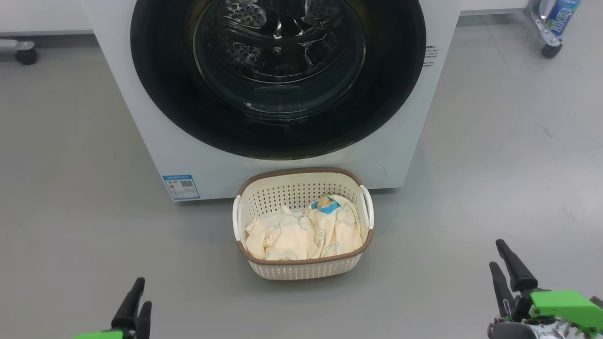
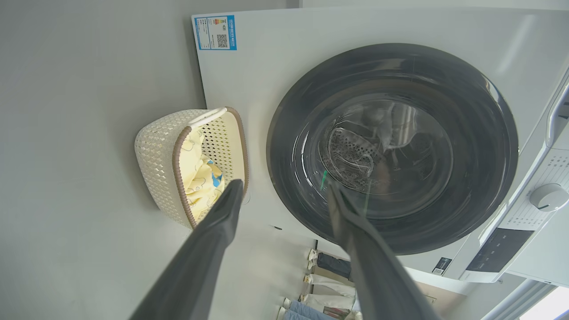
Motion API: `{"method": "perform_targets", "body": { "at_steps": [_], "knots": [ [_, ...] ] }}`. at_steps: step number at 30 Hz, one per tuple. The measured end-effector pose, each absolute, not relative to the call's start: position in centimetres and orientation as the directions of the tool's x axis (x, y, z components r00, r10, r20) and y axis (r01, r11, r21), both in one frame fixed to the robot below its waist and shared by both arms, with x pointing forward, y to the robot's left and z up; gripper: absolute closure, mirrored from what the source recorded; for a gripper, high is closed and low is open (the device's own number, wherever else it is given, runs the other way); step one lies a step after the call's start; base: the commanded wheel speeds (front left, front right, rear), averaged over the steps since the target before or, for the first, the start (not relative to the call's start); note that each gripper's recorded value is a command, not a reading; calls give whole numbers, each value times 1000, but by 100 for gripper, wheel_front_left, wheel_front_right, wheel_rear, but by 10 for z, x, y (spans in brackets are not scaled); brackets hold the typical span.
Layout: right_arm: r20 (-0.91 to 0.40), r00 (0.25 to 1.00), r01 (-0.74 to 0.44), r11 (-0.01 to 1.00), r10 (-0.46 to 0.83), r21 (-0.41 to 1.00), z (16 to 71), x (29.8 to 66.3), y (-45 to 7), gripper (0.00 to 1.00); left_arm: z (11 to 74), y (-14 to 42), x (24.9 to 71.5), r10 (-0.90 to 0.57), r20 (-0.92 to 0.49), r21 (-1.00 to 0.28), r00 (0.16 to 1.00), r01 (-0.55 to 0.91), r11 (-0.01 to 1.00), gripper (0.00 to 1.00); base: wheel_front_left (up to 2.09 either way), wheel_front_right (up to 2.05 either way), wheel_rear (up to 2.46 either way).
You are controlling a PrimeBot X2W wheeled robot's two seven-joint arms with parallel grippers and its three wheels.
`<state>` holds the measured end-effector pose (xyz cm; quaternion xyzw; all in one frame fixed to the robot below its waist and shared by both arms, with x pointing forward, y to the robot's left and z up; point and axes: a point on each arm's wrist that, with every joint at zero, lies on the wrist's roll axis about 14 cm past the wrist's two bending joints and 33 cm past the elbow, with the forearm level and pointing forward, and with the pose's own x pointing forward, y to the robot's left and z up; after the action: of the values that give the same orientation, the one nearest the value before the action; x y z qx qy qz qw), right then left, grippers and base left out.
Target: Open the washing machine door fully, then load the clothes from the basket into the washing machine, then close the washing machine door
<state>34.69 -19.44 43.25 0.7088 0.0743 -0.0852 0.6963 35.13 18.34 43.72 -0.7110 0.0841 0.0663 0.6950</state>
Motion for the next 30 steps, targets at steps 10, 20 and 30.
{"method": "perform_targets", "body": {
  "at_steps": [10,20,30],
  "knots": [
    [-211,977,211,57,-15,976,438,350,-190,0,448,185,356,-20,-180,-983,983,-179,37,0,0,0,0],
    [-180,984,178,175,-6,968,448,357,-185,0,458,189,361,-15,-150,-978,989,-146,147,0,0,0,0],
    [-138,990,130,307,4,943,462,364,-180,0,468,190,363,-25,-123,-952,992,-110,285,0,0,0,0]
  ]
}}
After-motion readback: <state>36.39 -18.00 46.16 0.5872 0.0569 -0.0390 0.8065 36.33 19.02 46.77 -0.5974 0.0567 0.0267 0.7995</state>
